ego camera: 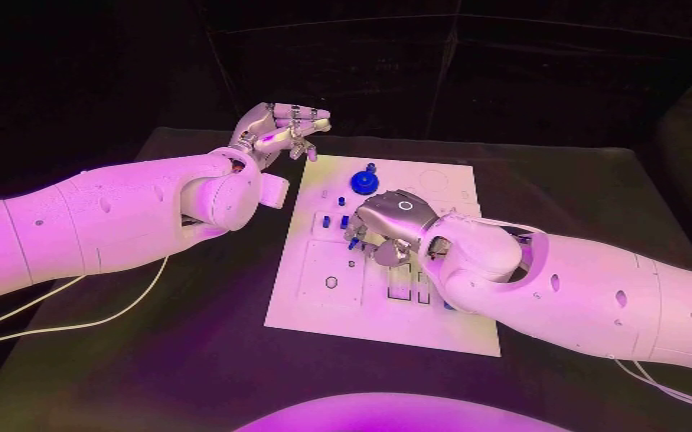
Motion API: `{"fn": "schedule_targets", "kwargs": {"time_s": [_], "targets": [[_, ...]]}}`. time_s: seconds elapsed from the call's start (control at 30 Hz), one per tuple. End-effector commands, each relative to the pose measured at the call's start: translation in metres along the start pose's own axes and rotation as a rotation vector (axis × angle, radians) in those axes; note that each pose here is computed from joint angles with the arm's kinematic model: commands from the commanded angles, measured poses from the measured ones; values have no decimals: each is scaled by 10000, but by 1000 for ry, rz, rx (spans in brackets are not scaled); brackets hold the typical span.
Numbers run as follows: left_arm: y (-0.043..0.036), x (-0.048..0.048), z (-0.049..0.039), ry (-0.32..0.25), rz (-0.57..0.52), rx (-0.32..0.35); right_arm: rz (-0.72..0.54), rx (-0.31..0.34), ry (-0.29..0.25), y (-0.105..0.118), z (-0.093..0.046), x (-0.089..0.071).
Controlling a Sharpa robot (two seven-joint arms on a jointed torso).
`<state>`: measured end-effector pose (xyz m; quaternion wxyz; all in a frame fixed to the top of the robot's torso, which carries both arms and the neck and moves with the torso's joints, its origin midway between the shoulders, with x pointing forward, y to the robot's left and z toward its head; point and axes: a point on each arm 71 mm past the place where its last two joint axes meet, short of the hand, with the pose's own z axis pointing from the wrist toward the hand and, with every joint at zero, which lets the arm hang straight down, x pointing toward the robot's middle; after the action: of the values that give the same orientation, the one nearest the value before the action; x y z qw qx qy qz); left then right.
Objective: Assemble the parts on the task board
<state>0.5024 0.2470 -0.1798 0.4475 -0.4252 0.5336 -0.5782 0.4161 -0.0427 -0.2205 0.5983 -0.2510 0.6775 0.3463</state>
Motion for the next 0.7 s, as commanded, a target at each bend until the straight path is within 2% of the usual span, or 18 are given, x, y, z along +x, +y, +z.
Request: {"fn": "schedule_targets", "kwargs": {"time_s": [0.03, 0.7], "targets": [[-15, 9, 7, 7, -6, 9, -5, -23, 25, 24, -4, 29], [-9, -7, 11, 7, -6, 5, -12, -32, 53, 59, -71, 58]]}}
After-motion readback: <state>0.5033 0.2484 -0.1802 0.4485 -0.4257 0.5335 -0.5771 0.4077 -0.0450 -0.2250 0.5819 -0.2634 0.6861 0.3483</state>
